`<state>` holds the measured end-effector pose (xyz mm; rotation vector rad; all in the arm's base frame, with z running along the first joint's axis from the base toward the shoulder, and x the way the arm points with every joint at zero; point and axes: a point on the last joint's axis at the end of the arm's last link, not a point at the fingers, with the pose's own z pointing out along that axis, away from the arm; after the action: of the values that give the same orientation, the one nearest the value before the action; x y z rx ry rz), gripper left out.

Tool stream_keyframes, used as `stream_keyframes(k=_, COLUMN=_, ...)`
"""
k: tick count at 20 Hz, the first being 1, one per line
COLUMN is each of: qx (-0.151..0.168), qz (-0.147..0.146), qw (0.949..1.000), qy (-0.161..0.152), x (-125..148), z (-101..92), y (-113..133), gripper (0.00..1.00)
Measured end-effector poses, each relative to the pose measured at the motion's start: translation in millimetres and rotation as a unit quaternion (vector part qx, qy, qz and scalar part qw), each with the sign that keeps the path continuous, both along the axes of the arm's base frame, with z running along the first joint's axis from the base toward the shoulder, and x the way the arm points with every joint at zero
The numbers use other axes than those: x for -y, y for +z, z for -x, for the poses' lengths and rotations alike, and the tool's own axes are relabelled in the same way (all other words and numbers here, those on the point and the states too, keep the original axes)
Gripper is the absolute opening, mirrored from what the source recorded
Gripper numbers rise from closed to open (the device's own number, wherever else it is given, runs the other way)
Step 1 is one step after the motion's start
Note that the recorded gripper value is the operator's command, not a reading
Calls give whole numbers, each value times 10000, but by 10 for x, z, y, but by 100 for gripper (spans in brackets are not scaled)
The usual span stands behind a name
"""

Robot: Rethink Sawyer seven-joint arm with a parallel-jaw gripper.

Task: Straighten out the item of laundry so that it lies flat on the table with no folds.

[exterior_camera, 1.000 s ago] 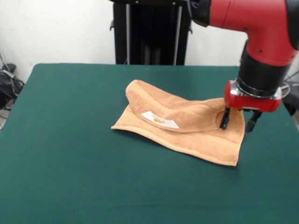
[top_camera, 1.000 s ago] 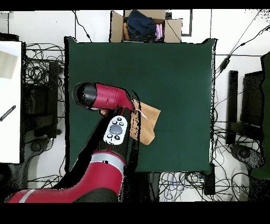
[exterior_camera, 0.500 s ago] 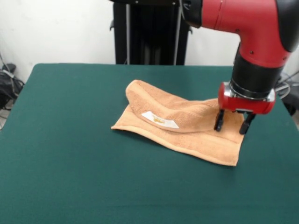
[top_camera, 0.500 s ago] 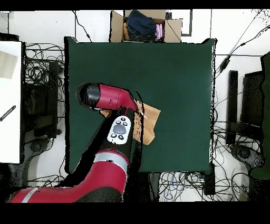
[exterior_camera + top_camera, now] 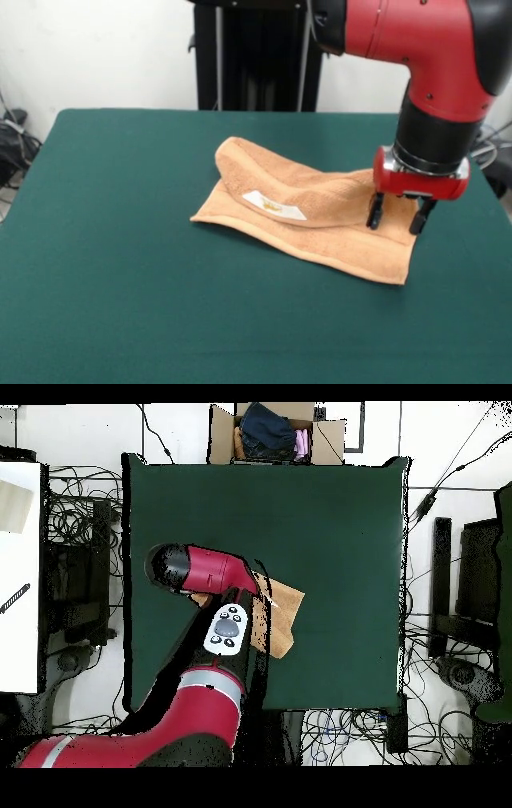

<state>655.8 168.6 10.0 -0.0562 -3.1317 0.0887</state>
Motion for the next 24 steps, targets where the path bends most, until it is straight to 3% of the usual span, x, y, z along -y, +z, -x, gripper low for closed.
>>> stream_keyframes(k=17, qx=-8, qz=-36, qw=9998, qy=-192, x=249, z=-64, y=-13, gripper=100)
stream_keyframes(k=24, qx=-37, qz=42, qw=9999, qy=-95, x=331, z=-34, y=-39, gripper=100)
